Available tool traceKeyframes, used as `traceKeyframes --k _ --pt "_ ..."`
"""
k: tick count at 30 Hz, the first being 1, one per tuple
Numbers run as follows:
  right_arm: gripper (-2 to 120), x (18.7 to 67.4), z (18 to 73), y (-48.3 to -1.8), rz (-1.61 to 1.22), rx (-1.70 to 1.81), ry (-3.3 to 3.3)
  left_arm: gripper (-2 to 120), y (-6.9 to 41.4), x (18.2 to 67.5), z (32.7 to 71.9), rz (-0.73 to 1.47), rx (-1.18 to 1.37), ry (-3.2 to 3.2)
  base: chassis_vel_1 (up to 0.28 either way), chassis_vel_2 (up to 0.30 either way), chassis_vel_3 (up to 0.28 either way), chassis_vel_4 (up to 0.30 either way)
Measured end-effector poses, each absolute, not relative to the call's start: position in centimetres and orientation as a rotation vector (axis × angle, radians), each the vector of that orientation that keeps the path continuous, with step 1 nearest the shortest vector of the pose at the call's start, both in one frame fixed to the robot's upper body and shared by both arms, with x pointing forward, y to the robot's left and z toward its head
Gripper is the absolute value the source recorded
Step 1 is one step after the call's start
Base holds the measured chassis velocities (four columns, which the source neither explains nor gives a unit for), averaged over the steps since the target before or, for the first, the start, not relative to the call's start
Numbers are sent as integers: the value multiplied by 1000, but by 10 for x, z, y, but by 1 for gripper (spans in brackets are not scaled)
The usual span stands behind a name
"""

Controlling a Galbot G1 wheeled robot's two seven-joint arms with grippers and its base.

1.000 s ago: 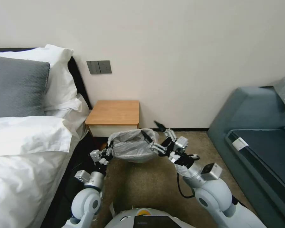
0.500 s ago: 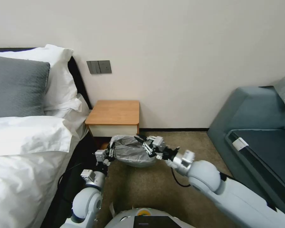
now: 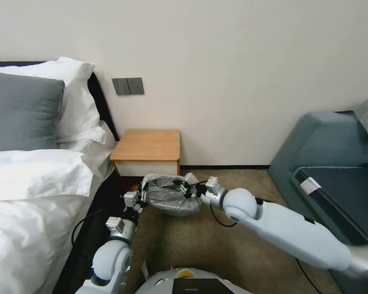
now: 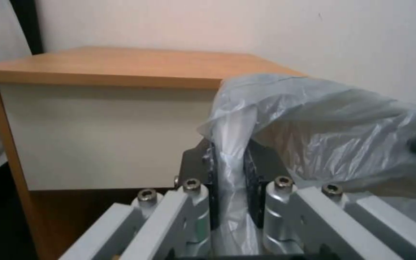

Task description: Pick up the garbage bag from the table and place it over the trash can.

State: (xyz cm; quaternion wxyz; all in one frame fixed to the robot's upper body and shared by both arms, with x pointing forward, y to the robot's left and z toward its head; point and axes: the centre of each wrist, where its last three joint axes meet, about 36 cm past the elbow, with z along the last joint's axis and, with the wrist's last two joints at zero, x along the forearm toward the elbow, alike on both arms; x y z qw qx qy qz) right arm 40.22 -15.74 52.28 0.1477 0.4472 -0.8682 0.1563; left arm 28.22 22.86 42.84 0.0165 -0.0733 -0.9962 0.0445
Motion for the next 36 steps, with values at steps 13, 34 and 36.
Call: traceKeyframes --k 13,34,36 --pt "0 420 518 -139 581 1362 -2418 9 228 281 430 93 -241 -3103 0 0 0 0" --pt "0 476 461 -90 1001 1406 -2236 9 222 273 438 19 -268 -3112 0 0 0 0" --pt "0 476 456 -89 1021 1409 -2221 9 222 273 439 18 -269 -3109 0 0 0 0"
